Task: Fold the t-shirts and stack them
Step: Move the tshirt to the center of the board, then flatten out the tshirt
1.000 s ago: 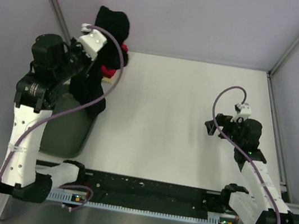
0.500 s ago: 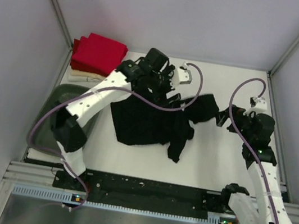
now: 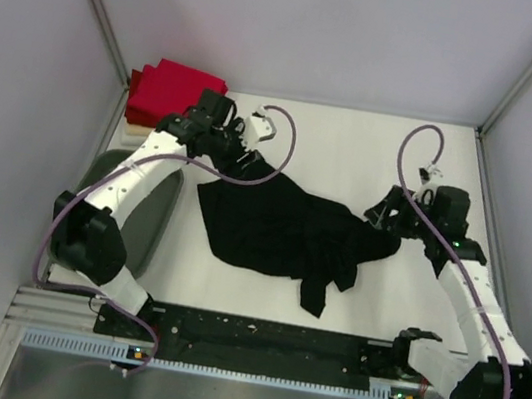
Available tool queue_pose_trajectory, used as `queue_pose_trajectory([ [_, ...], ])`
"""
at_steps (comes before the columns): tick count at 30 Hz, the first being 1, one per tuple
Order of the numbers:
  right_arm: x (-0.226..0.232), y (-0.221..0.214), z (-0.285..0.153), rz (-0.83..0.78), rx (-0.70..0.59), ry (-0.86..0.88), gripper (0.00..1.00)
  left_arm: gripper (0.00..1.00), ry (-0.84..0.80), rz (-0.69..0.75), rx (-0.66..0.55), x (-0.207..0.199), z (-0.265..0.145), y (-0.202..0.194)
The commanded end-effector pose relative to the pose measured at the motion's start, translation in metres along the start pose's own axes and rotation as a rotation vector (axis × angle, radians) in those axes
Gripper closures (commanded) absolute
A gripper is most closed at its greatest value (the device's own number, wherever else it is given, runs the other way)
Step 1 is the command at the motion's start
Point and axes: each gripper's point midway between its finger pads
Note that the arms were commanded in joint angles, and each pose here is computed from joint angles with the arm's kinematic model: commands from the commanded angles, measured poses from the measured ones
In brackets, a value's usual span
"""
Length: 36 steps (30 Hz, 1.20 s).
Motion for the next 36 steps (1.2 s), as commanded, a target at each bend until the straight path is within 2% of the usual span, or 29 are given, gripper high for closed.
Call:
queue_pose_trajectory([
  [1,-0.002,-0.027,0.023,-0.019,0.134,-0.135,0.29,0.38,0.083,0.093,0.186,0.020,0.028,-0.062],
  [5,-0.023,-0.035,0.045,0.012,0.205,-0.255,0.29,0.32,0.125,0.150,0.291,0.036,0.060,-0.094],
  [8,-0.028,-0.041,0.061,0.036,0.243,-0.265,0.29,0.26,0.137,0.175,0.321,0.047,0.083,-0.103],
  [12,-0.035,-0.056,0.084,0.064,0.307,-0.266,0.30,0.24,0.185,0.226,0.400,0.066,0.099,-0.118],
  [16,-0.042,-0.070,0.101,0.096,0.356,-0.264,0.31,0.24,0.100,0.265,0.460,0.056,0.108,-0.136],
  [18,-0.047,-0.078,0.109,0.102,0.385,-0.267,0.36,0.24,0.074,0.270,0.475,0.052,0.113,-0.143],
  [19,-0.048,-0.080,0.112,0.104,0.391,-0.270,0.45,0.25,0.074,0.270,0.486,0.052,0.115,-0.148],
  [21,-0.050,-0.077,0.116,0.094,0.392,-0.274,0.66,0.36,0.073,0.265,0.478,0.053,0.120,-0.147],
  [23,-0.048,-0.065,0.120,0.078,0.368,-0.274,0.83,0.68,0.051,0.244,0.462,0.051,0.125,-0.143],
  [24,-0.045,-0.055,0.121,0.063,0.353,-0.267,0.94,0.87,0.044,0.232,0.452,0.052,0.125,-0.137],
  [25,-0.041,-0.044,0.120,0.053,0.336,-0.264,1.00,1.00,0.038,0.215,0.450,0.053,0.124,-0.134],
  [27,-0.036,-0.021,0.115,0.032,0.300,-0.264,1.00,1.00,0.063,0.192,0.439,0.063,0.119,-0.125],
  [29,-0.027,0.014,0.105,0.006,0.237,-0.247,1.00,1.00,0.160,0.170,0.419,0.089,0.105,-0.107],
  [33,0.012,0.091,0.073,-0.068,0.077,-0.153,1.00,1.00,0.338,0.120,0.320,0.140,0.058,-0.063],
  [36,0.045,0.137,0.041,-0.131,-0.042,-0.076,1.00,1.00,0.418,0.115,0.257,0.158,0.022,-0.036],
])
Point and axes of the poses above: each gripper's point midway between its finger pads, its own z axis out along the fingers, its own x axis along the line the jaws close on, y = z × x, and after that the axes turned 8 degrees about z, right-handed
